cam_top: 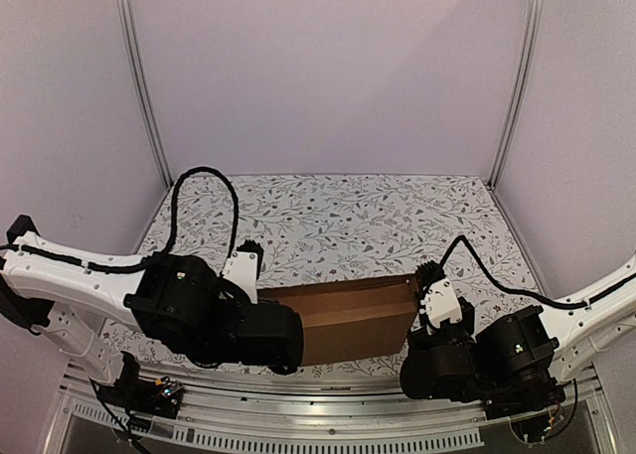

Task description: Fold the paper box

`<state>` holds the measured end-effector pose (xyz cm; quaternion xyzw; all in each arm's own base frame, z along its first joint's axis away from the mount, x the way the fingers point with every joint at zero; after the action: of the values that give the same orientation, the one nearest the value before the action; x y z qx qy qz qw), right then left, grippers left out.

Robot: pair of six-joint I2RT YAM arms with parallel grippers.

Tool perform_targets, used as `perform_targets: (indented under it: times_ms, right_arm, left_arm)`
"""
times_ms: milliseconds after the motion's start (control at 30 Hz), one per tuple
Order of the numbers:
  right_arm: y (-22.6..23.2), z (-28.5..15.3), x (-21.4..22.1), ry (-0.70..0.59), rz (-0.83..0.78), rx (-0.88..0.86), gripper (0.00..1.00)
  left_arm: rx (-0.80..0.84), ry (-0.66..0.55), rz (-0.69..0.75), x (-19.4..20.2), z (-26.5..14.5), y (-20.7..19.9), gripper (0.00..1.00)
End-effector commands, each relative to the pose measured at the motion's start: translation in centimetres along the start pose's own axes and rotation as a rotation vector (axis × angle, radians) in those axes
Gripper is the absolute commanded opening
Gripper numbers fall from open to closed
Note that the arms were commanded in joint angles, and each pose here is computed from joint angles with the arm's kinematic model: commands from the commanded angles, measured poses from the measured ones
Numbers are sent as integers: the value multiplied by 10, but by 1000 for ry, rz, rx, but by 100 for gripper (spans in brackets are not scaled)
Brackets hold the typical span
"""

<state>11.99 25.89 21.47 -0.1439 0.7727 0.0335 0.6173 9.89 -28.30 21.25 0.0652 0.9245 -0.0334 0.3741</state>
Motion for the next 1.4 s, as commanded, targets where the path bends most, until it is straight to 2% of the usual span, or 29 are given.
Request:
perform_targets:
  times_ms: [0,467,500,700,933,967,1033,1267,1367]
  right_arm:
    - [5,-2,-1,8,5,-15,0]
    - [3,-2,0,10,23,-17,2]
    - [3,-3,-1,10,26,-20,5]
    - [-7,-8,-11,21,81,-56,39]
    - [-12,-18,-31,45,130,-141,58]
    - [-10,-23,-39,62,137,-202,65]
    - [-9,-26,-45,67,139,-237,68]
    - [-16,-39,-92,14,129,-303,69]
    - [-12,-43,-113,-12,92,-309,63]
  left_arm:
    - [-80,87,108,18,-5,22,0]
    - [-95,71,122,15,-4,21,0]
    - [-99,71,127,17,-2,20,0]
    - [-100,71,143,25,7,12,0]
    - [-90,61,161,26,11,5,0]
    - [-88,61,165,27,13,3,0]
    - [-88,60,170,27,14,2,0]
    - [-85,62,177,30,16,-2,0]
    - [-83,65,175,31,17,-3,0]
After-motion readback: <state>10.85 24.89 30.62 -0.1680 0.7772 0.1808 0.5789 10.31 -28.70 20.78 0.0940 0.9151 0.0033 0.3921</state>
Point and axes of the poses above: each gripper's point midway between its finger pads, its own z axis out along the fingers, its own y axis along the line the jaws close on, x = y × z, the point moved 2 cm from there along -z, back along the fingers, and after that the axes turned 2 degrees about z, right-handed, at the moved point
